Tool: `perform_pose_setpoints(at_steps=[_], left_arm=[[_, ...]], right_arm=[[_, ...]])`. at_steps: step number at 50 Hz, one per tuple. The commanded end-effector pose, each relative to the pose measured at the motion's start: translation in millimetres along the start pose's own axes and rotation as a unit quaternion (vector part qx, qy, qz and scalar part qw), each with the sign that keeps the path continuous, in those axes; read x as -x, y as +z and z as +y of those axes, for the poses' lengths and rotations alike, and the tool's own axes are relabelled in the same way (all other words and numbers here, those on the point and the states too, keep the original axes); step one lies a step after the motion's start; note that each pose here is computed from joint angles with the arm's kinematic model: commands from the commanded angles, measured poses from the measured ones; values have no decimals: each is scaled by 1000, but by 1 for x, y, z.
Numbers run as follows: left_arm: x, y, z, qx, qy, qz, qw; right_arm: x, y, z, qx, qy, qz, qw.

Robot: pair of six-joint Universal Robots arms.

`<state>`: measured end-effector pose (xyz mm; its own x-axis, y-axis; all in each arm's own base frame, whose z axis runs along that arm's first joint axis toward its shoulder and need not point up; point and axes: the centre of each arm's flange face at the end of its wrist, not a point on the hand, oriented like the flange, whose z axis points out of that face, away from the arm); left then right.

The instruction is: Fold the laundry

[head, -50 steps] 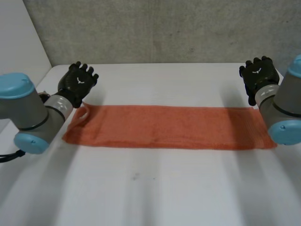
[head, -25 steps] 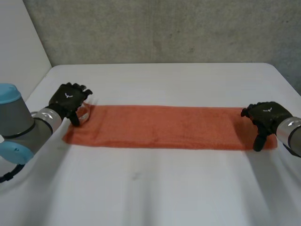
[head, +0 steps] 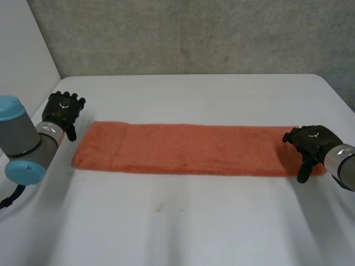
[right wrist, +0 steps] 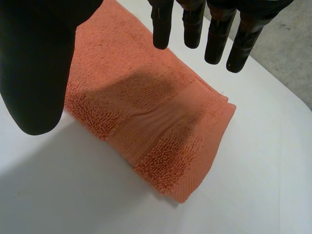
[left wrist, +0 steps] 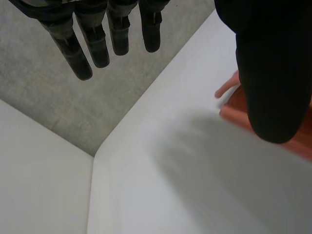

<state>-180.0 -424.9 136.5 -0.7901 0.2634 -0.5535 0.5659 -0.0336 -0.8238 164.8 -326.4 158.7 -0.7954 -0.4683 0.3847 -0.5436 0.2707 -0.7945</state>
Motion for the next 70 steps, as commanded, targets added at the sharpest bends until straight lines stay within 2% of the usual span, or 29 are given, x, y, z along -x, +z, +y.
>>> perform_pose_setpoints(at_steps=[1,10,24,38,70], left_arm=[[-11,-33,-33,-30,-1,40,999],[-19,-67,-63,-59,-1,58,997],[-45,-95,-62,-45,-31,96,994],[-48,-99,-62,-43,-36,101,993],[-50,-100,-59,-41,-38,103,993]], right_arm=[[-2,0,-1,-6,0,4,1000],[-20,2,2,-10,12,12,1000],[-46,6,18,-10,36,7,999],[-50,20,36,9,47,0,999],[-55,35,43,0,45,3,999]])
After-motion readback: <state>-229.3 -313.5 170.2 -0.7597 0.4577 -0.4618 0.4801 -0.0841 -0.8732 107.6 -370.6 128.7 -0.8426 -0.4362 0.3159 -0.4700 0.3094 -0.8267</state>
